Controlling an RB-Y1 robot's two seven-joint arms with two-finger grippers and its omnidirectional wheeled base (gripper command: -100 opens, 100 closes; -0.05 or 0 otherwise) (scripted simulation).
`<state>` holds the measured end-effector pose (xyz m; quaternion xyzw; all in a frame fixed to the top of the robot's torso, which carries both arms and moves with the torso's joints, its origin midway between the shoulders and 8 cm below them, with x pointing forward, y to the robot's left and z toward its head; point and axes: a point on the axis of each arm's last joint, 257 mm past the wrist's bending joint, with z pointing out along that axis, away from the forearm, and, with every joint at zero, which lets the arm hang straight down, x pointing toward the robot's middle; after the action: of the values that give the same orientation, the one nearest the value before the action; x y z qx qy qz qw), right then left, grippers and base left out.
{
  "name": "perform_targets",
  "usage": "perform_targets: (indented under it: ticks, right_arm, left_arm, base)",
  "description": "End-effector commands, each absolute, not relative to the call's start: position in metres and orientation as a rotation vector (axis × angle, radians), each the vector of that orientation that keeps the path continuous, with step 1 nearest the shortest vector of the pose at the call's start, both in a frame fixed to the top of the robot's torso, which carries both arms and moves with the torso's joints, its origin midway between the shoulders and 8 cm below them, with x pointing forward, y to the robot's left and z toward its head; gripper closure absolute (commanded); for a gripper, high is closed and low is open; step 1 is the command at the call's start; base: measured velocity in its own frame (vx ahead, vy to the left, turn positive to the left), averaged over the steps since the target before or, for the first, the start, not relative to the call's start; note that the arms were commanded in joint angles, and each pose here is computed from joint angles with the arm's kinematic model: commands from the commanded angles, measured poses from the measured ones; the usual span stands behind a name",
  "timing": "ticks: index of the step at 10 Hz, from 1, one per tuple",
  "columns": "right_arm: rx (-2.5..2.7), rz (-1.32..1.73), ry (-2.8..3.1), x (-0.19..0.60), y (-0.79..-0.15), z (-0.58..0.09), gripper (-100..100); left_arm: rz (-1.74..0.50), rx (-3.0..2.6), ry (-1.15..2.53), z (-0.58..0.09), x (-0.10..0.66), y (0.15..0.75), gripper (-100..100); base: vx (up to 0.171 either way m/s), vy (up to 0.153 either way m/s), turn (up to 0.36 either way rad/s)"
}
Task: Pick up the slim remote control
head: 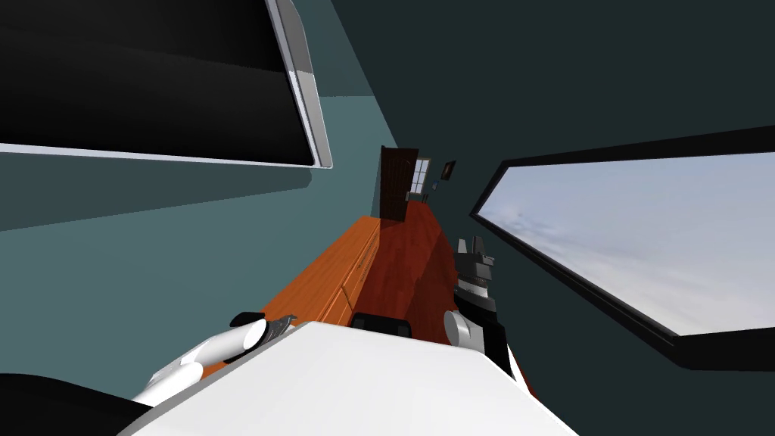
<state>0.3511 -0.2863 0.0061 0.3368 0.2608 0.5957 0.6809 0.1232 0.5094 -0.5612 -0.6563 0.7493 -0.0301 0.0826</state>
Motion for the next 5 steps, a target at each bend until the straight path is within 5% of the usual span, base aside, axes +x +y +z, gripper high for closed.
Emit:
perform_targets:
  ticks: [1,5]
  right_arm:
    - [0.756,1.337,0.585,0.351,-0.286,0.006,0]
    - [0.756,1.337,0.585,0.351,-0.286,0.006,0]
  left_arm:
    - [-0.053,-2.016,2.264,-0.565,0.103,0.512,-100]
    - [0.002,-2.148,2.308,-0.575,0.061,0.506,-100]
  base:
    - [0.055,0.034,-0.163]
    - [0.064,0.069,-0.090]
